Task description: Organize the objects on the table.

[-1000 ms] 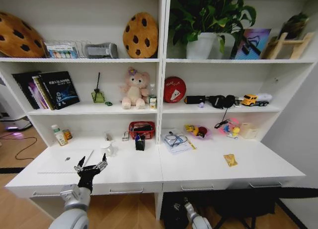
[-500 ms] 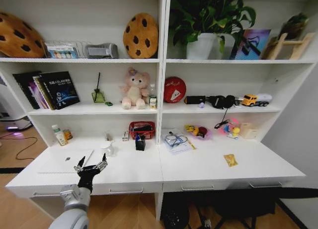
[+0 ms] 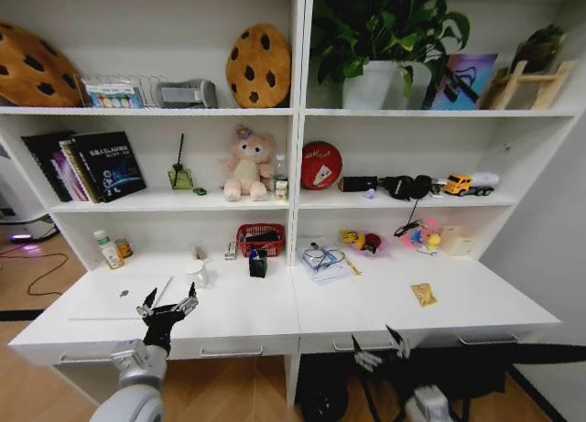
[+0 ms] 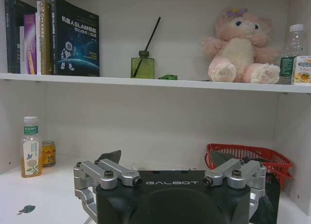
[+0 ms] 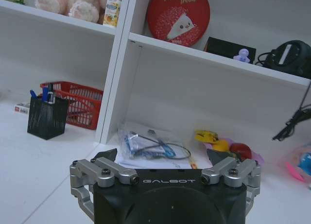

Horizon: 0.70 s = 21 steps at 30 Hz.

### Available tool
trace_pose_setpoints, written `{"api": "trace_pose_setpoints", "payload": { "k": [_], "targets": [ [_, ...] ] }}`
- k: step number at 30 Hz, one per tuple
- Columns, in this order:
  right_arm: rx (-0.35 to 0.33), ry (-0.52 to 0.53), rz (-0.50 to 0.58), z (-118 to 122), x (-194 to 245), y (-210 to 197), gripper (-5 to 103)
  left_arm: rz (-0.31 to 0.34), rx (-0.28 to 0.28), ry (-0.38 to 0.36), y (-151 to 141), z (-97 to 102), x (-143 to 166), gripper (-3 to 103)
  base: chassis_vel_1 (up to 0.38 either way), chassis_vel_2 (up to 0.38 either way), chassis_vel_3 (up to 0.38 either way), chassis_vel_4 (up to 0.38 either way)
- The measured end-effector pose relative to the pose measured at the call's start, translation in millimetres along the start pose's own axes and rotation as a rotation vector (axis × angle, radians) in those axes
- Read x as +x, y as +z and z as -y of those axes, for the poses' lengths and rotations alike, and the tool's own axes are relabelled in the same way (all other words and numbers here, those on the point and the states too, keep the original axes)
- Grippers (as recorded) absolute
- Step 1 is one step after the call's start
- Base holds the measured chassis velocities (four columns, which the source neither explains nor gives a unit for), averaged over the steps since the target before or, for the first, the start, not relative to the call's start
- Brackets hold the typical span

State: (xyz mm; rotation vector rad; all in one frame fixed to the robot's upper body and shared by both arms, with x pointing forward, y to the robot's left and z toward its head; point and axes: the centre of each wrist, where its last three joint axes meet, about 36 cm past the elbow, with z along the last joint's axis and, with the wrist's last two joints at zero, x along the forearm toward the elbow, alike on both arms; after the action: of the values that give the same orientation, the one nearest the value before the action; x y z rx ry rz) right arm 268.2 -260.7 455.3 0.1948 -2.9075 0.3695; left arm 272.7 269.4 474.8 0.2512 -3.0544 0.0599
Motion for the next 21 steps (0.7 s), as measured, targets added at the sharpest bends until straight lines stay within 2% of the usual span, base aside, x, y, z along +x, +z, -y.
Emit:
{"api": "trace_pose_setpoints", "payload": {
  "k": [4, 10, 21],
  "targets": [
    [0.003, -0.037, -0.001, 8, -29, 5, 100, 0.000, 0.000, 0.000, 0, 0.0, 0, 100, 0.000, 0.000, 0.000, 0.000],
    [-0.023, -0.022, -0.016, 18, -34, 21, 100, 0.000, 0.000, 0.000, 0, 0.0, 0, 100, -0.009, -0.010, 0.007, 0.011],
    [-0.033, 0.003, 0.002, 32, -32, 20, 100, 0.000, 0.000, 0.000, 0, 0.0, 0, 100, -0.154, -0.159, 0.146, 0.174]
  ]
}}
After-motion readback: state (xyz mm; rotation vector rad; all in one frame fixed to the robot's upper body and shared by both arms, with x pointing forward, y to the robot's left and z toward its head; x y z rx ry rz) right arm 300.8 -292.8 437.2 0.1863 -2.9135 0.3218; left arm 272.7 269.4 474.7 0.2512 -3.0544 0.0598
